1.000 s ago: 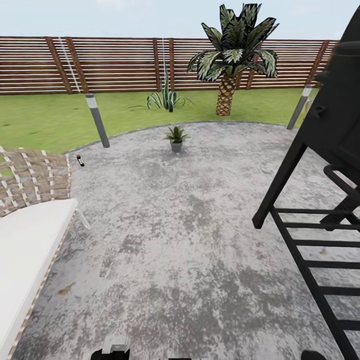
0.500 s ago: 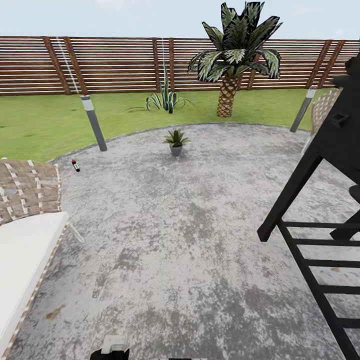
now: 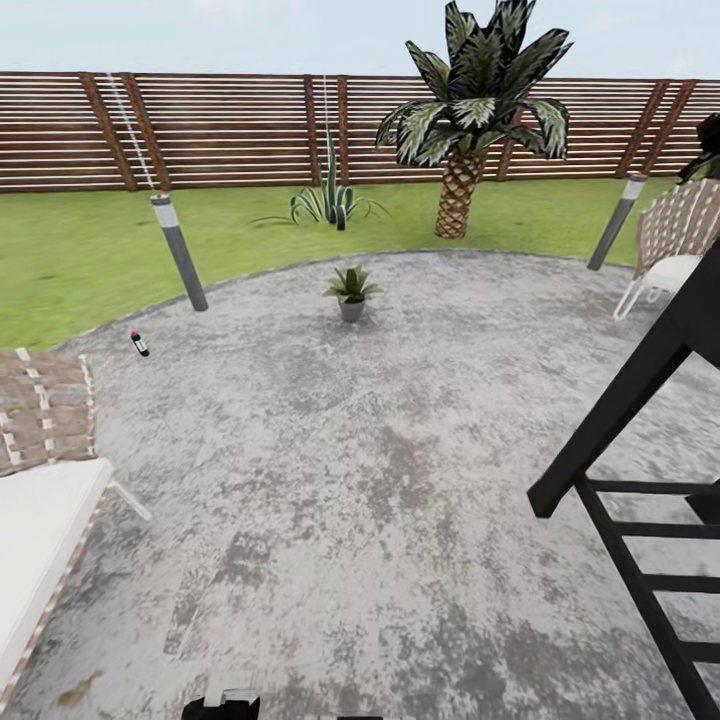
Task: Pick up the pesticide atomizer in the garden and spray insectifuge to fully cover both potted plants in the garden.
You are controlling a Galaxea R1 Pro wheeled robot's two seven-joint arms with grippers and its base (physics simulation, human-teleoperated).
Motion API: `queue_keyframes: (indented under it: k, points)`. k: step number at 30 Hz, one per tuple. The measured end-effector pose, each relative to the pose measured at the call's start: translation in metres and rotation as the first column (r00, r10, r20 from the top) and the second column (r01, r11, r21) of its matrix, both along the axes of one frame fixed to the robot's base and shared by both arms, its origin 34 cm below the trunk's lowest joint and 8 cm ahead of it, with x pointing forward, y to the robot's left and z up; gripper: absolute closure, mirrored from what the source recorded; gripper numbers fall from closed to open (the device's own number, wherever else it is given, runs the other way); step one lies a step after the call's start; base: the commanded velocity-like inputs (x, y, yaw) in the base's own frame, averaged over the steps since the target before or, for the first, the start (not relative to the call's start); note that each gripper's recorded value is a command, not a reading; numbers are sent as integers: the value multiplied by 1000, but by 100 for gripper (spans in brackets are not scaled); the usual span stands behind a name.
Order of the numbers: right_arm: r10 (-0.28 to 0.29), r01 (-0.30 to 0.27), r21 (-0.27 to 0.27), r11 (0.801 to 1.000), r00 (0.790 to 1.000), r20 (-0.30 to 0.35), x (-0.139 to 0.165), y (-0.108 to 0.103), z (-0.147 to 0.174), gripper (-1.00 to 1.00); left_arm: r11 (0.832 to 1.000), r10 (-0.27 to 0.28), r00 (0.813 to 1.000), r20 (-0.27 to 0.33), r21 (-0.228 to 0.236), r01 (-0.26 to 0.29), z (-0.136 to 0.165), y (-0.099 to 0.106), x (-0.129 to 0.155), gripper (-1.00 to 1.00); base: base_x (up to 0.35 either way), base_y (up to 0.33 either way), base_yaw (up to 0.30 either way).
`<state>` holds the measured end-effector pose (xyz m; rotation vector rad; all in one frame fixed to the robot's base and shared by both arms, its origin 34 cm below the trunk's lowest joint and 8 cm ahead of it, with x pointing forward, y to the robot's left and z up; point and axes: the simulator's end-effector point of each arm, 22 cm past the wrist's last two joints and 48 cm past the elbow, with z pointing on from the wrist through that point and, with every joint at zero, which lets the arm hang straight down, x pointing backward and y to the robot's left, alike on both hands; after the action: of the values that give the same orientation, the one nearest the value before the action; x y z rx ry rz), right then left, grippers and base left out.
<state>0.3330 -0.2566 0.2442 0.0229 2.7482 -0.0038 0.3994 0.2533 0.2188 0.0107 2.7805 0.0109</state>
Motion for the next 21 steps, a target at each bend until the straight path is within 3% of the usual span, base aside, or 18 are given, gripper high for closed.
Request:
queue_keyframes:
  k: [4,10,14,16,19,21]
  points:
    - [8,-8,1,1000,1000,-1,0,2,0,-100,1000,-1,1000,13,0,1,3,0,12,-100,346,0,0]
    - [8,-8,-5,1000,1000,8,5,0,2,-100,1000,-1,996,93,-1,2,21,-1,81,-100,346,0,0]
    - [10,-9,-10,1000,988,153,86,-1,49,-100,1000,0,996,90,-1,0,47,-1,156,-100,347,0,0]
    - [10,-9,-10,1000,990,139,99,-1,62,-100,1000,0,994,106,-3,0,59,-2,182,-100,346,0,0]
    - [11,-10,-11,1000,999,45,103,-3,75,-100,1000,1,988,153,-7,0,85,-5,231,-100,347,0,0]
    - [11,-11,-11,1000,1000,-1,103,-4,82,-100,1000,1,988,152,-8,0,95,-5,249,-100,347,0,0]
